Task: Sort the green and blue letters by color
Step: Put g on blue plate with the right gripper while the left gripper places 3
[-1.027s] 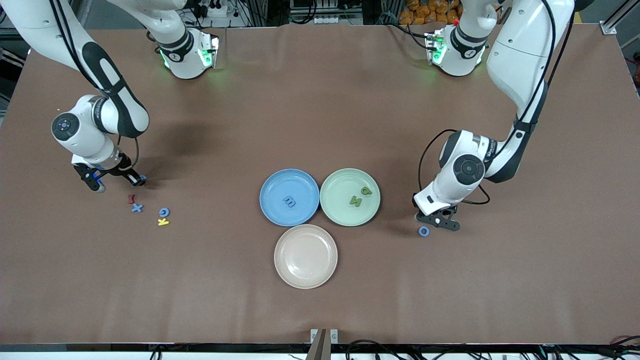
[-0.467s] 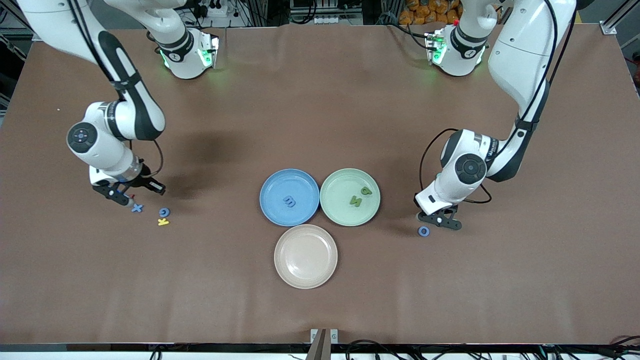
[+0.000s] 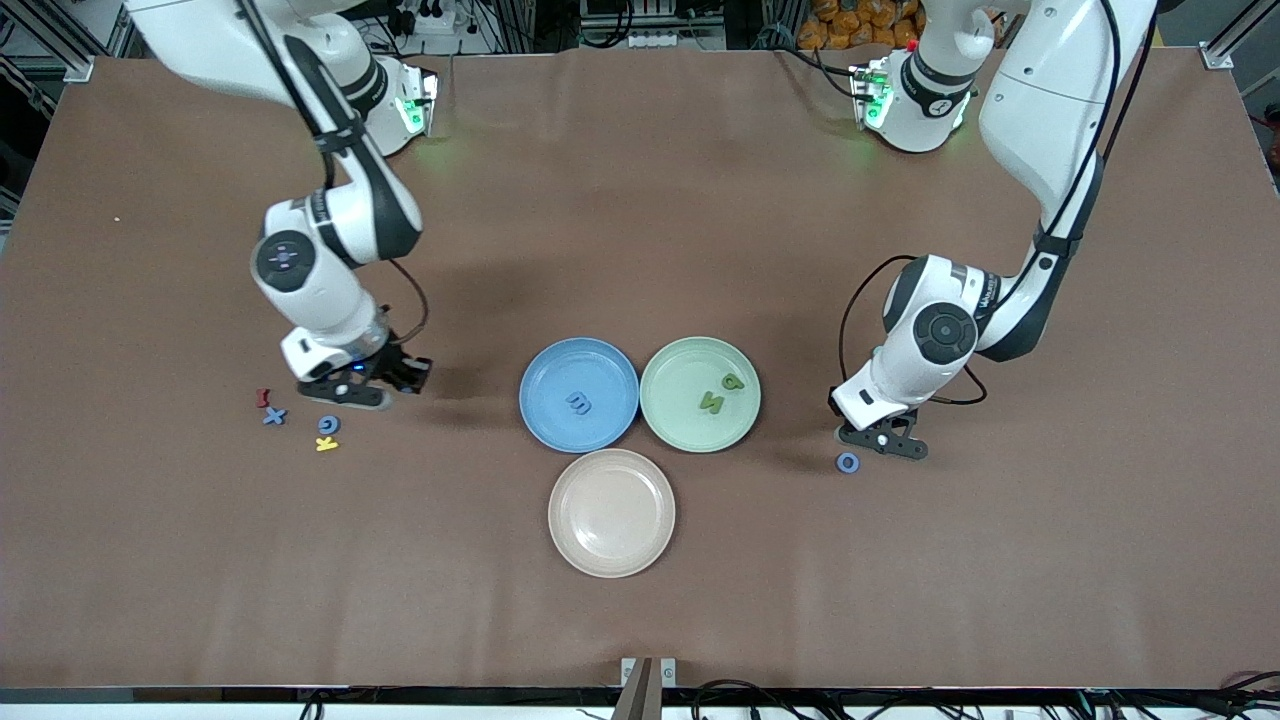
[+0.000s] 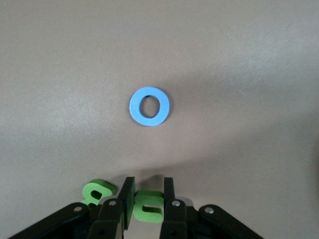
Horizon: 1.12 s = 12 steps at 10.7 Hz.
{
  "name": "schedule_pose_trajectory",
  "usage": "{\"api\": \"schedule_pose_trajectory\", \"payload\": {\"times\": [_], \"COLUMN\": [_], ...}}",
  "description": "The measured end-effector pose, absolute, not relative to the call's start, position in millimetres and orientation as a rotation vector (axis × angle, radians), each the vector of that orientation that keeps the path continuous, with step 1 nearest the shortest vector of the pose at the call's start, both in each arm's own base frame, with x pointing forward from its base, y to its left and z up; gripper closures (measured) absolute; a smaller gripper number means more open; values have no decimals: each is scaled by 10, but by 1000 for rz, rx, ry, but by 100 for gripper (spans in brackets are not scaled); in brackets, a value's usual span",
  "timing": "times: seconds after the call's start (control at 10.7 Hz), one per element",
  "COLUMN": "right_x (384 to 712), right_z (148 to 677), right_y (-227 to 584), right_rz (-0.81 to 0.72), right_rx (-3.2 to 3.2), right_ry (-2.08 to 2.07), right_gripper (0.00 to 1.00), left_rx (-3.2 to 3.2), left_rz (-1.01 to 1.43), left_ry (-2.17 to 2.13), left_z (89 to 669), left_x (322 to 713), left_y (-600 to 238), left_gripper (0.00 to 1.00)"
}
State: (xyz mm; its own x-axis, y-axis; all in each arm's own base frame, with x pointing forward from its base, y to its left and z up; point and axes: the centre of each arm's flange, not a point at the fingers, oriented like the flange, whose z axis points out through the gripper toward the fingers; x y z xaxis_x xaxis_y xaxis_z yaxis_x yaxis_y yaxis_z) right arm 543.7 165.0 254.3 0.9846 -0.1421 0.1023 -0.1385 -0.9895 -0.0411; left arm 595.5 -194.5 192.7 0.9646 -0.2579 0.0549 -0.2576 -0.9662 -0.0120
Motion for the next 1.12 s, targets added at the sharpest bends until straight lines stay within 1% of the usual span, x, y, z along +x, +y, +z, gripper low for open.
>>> {"api": "schedule_pose_trajectory", "payload": {"times": [0.19,0.47,0.84,0.93,1.03,1.12], "right_x": [5390,5410,5492,5514,5523,5520], "right_z": [2541,2565,2346,2283,2253,2242], "right_y": [2268,3027,3672,3753,3798,3803], "right_rz": [-183,-234,-247,-243,-239,-222], "right_rx": [-3088,-3054,-3020,-3015,-3013,-3021], "right_ry": [58,-112,-226,-207,-174,-156], "right_gripper": [73,73,73,70,59,46], "left_rx": [-3141,-3210,-3264,-3276,-3287,-3295], "left_rz": [-113,-151,-181,-183,-182,-179], "left_ry": [388,287,146,113,77,41], "left_z": [2053,2231,2388,2406,2414,2408], "left_x": [5957,5938,5868,5857,5843,5825], "left_y": [-2075,-2453,-2937,-3031,-3128,-3221], "left_gripper": [73,73,73,73,73,73]}}
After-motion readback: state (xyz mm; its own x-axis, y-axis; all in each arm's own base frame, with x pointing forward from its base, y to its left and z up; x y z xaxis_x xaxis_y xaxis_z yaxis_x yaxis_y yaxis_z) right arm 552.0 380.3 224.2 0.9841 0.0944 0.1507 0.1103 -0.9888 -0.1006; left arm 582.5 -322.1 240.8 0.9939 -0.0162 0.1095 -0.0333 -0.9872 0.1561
